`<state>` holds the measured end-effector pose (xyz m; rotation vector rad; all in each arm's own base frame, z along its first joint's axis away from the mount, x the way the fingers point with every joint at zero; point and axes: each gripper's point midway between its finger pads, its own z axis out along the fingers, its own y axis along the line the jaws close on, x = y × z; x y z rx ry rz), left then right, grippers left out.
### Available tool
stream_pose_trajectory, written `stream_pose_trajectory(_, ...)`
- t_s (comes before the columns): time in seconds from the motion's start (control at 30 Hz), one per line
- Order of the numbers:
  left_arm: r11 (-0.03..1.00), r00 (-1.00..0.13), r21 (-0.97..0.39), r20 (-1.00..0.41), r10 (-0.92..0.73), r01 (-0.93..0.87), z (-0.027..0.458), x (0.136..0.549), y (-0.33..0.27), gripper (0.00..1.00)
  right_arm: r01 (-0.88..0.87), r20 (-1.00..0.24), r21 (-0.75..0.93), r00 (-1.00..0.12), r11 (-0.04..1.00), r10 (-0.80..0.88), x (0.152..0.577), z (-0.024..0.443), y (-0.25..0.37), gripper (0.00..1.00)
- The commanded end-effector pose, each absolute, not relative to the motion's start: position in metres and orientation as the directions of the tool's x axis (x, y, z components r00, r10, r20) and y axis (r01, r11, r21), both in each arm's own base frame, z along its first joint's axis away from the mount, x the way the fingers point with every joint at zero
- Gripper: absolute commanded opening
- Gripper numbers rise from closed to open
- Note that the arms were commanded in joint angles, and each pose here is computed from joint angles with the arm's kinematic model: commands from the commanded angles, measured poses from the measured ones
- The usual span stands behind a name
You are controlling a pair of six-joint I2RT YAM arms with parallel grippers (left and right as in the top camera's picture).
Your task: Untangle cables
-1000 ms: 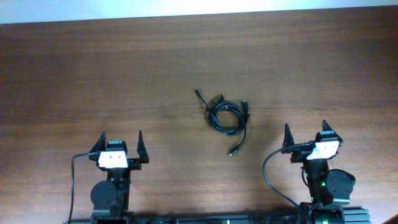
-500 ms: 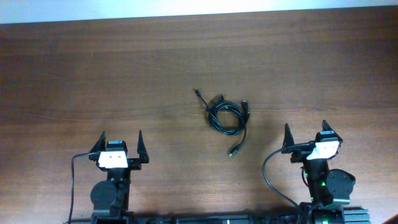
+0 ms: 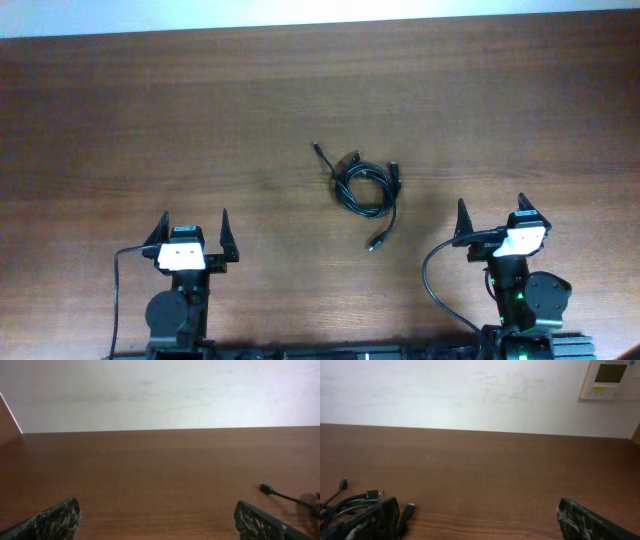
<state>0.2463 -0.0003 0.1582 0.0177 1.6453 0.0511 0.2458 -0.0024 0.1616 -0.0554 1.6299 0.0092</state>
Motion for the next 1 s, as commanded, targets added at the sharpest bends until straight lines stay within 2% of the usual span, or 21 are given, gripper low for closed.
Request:
stream_pose_trajectory(0.0,0.998,-0.067,0.059,-0.996,0.057,-0.025,0.16,0.246,0.001,0.98,-0.054,-0.997,-0.034,-0.062,0.998,-0.037,0.246,0.159,0.0,0.99)
stream_pose_trajectory(0.97,0.998,0.003,0.053,-0.999,0.053,0.036,0.19,0.243,-0.01,0.99,-0.054,-0.997,-0.034,-0.062,0.998,-0.037,0.246,0.159,0.0,0.99)
